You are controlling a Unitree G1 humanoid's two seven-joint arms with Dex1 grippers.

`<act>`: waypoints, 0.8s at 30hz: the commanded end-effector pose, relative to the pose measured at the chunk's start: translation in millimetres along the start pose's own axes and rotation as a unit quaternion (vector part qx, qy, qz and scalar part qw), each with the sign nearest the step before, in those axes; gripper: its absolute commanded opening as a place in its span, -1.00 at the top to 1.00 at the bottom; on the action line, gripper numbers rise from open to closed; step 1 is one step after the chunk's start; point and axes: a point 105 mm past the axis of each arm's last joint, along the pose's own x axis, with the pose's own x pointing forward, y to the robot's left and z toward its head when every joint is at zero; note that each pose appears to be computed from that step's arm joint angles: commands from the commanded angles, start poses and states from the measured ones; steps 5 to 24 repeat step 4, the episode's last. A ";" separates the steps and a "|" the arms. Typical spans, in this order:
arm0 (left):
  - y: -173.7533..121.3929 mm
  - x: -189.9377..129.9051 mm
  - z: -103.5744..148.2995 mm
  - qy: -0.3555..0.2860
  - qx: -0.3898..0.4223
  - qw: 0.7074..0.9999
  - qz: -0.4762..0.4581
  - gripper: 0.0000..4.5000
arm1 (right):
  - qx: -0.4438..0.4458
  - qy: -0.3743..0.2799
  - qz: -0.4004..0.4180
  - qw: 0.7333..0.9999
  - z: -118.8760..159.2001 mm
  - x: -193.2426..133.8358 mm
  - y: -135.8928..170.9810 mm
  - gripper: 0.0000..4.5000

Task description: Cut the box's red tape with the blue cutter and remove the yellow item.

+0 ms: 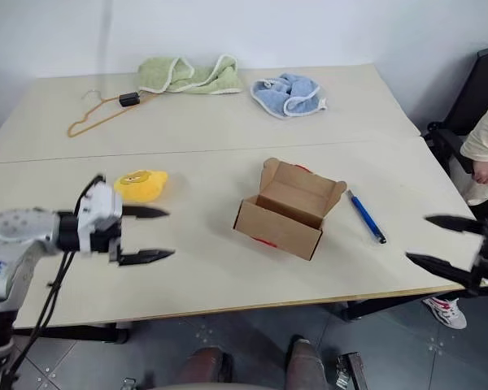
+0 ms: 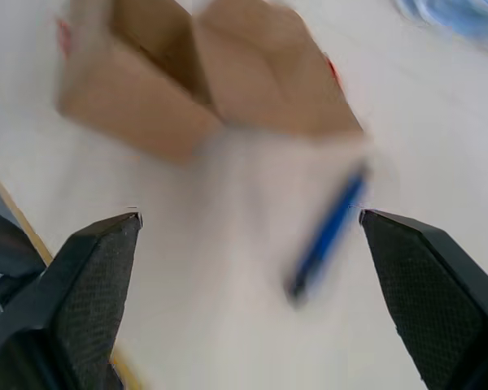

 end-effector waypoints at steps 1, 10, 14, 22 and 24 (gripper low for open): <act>1.1 -7.0 9.0 -0.041 0.030 0.998 0.028 -0.98 | -0.025 0.007 -0.039 0.999 -4.0 -5.9 -2.5 -1.00; 3.5 -6.2 -8.2 -0.011 0.002 0.998 0.054 -0.98 | -0.015 -0.012 -0.091 0.996 -8.3 3.4 -2.2 -1.00; 3.5 -6.2 -8.2 -0.011 0.002 0.998 0.054 -0.98 | -0.015 -0.012 -0.091 0.996 -8.3 3.4 -2.2 -1.00; 3.5 -6.2 -8.2 -0.011 0.002 0.998 0.054 -0.98 | -0.015 -0.012 -0.091 0.996 -8.3 3.4 -2.2 -1.00; 3.5 -6.2 -8.2 -0.011 0.002 0.998 0.054 -0.98 | -0.015 -0.012 -0.091 0.996 -8.3 3.4 -2.2 -1.00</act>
